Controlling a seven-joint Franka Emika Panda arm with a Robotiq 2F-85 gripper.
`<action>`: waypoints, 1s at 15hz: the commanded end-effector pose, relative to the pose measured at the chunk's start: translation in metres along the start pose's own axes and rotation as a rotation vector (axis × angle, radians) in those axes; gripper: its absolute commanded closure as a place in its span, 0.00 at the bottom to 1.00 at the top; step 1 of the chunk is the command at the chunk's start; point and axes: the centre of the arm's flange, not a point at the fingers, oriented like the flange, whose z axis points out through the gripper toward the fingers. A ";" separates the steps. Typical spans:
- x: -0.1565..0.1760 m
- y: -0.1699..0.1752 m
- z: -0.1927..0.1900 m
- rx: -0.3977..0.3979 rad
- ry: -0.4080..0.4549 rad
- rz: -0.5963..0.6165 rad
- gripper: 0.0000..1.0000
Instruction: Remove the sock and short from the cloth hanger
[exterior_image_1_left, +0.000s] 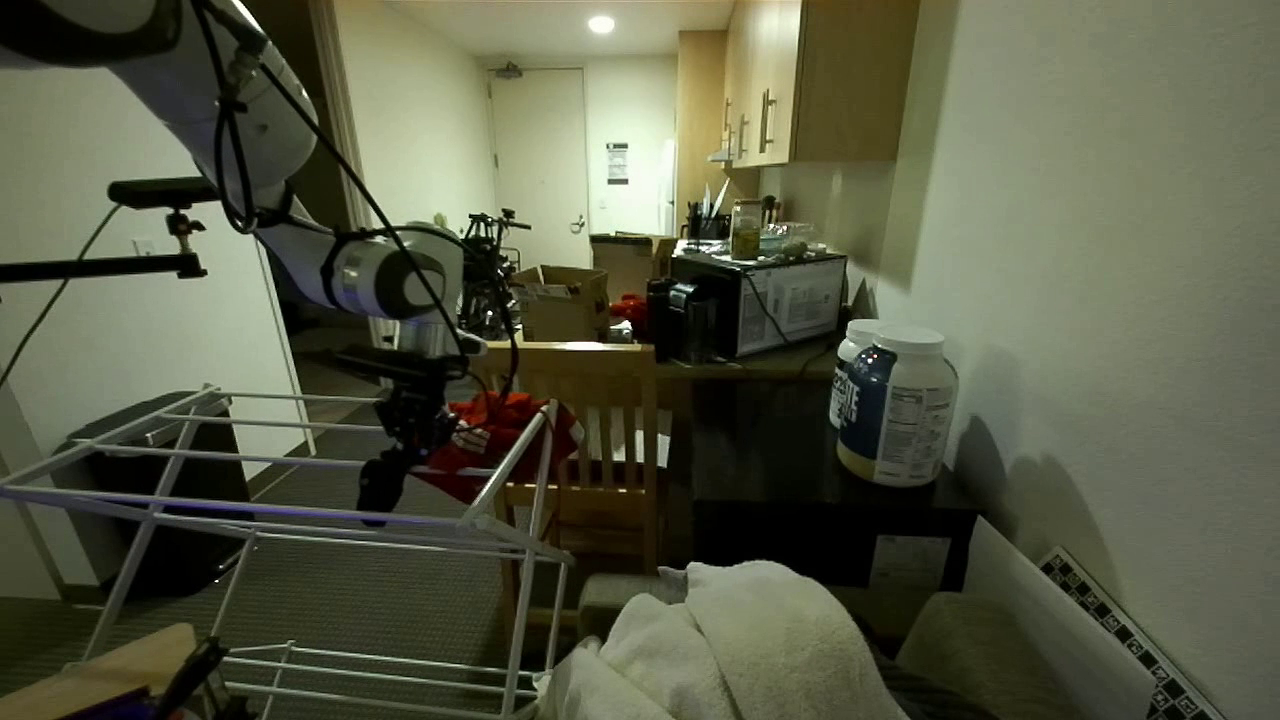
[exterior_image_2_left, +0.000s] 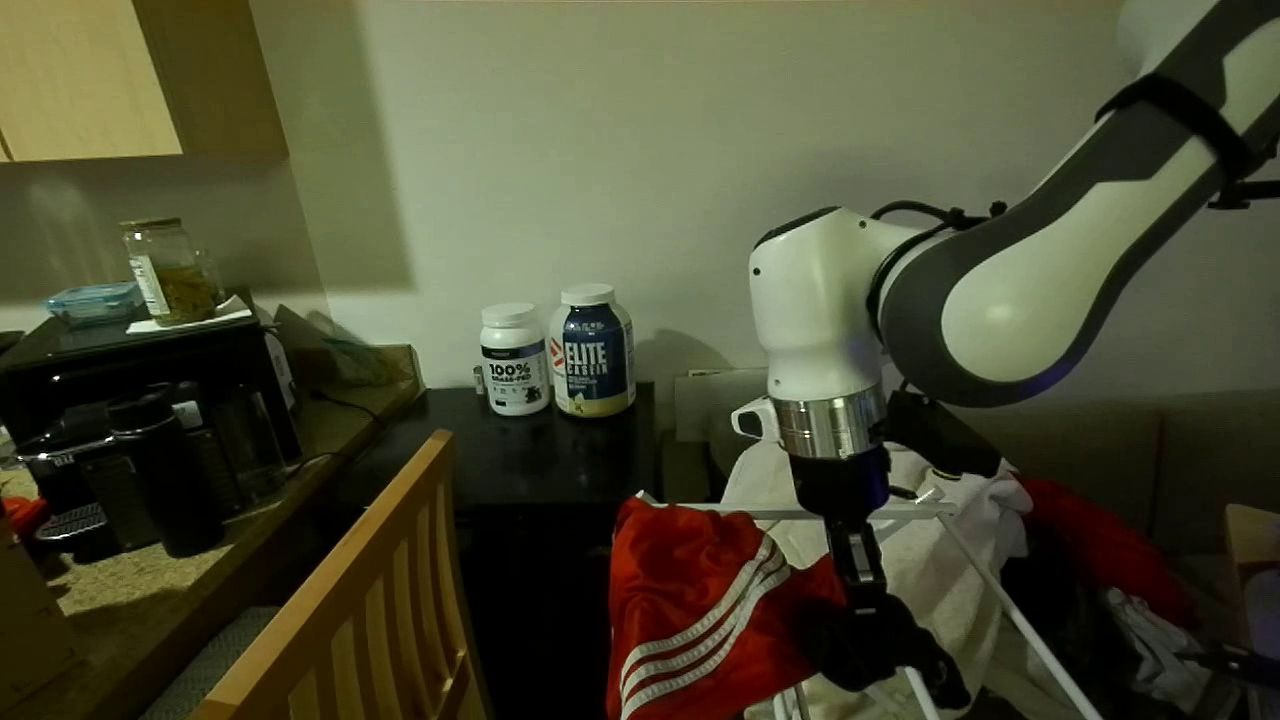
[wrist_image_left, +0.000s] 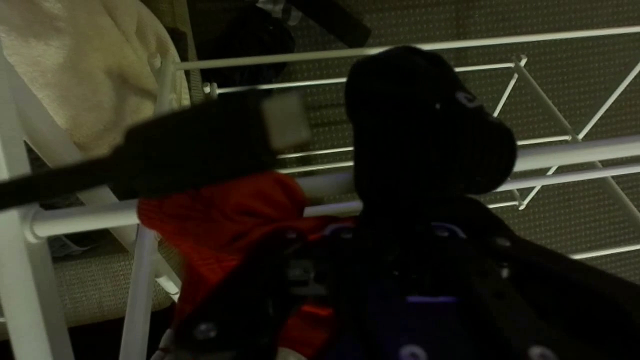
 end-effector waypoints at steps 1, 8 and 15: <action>-0.002 0.008 -0.003 0.007 -0.025 0.038 0.97; 0.003 0.059 -0.037 0.034 0.017 0.142 0.97; 0.001 0.098 -0.072 0.038 0.090 0.228 0.97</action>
